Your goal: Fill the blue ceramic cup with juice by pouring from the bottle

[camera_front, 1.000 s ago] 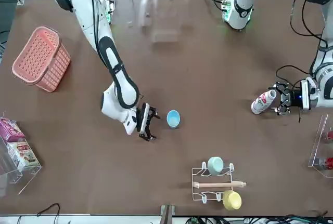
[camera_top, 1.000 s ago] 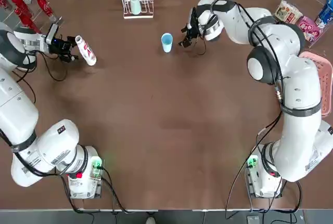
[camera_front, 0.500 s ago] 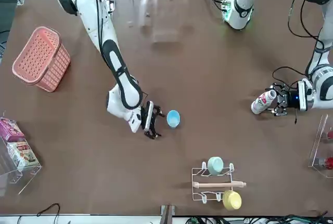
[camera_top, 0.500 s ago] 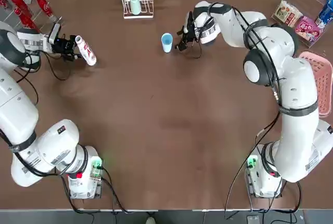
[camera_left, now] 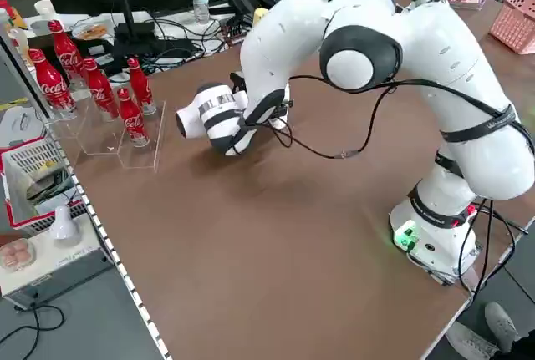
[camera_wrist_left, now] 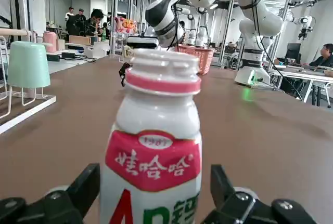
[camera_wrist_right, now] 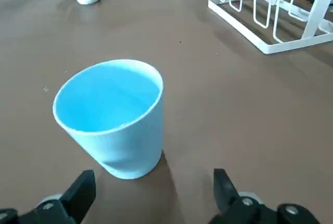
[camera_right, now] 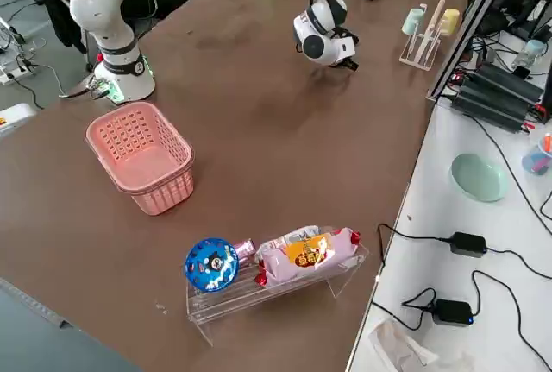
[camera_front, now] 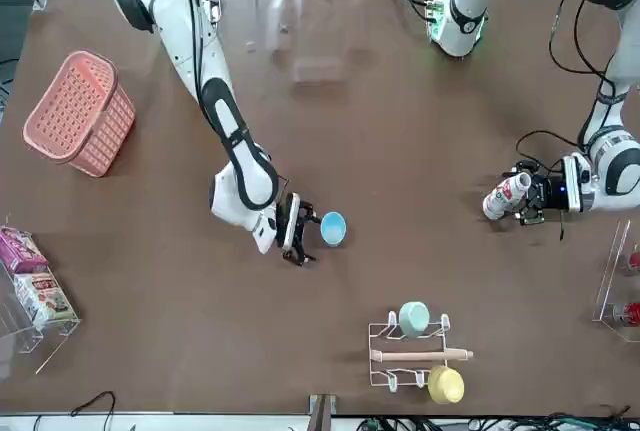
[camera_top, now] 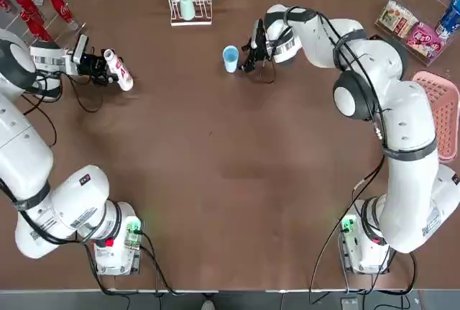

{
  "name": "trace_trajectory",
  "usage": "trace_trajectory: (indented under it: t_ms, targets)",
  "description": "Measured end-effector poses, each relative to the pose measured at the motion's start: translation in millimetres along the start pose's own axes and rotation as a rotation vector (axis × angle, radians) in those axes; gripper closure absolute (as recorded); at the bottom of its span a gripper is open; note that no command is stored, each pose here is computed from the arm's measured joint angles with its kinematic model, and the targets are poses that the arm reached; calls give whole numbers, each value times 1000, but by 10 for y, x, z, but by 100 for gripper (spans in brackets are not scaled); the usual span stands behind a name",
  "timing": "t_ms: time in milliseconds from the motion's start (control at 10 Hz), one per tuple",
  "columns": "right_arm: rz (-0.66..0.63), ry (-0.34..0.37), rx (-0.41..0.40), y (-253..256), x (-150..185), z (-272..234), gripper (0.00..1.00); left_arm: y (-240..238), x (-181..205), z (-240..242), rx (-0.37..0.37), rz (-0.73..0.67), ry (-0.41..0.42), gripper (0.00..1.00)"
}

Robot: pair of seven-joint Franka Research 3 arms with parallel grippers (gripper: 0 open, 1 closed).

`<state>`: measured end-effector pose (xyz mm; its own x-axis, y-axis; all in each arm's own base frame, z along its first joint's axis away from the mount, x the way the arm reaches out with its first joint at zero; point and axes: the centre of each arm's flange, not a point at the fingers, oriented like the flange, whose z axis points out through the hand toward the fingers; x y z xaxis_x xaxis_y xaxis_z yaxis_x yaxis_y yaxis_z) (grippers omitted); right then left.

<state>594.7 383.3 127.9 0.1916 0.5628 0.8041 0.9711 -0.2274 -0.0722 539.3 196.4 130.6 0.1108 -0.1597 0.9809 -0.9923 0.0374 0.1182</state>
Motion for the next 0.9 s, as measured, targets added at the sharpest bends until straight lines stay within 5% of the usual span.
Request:
trace_trajectory:
  t_ms: [400,600,900]
  targets:
    - [-5,2,14,-93,-37,102,0,-10,-1,121,-18,-1,10,19]
    - [2,13,22,-146,-9,144,0,-12,-2,118,-16,0,9,40]
    - [7,26,33,-214,31,197,0,-34,13,134,-14,4,3,41]
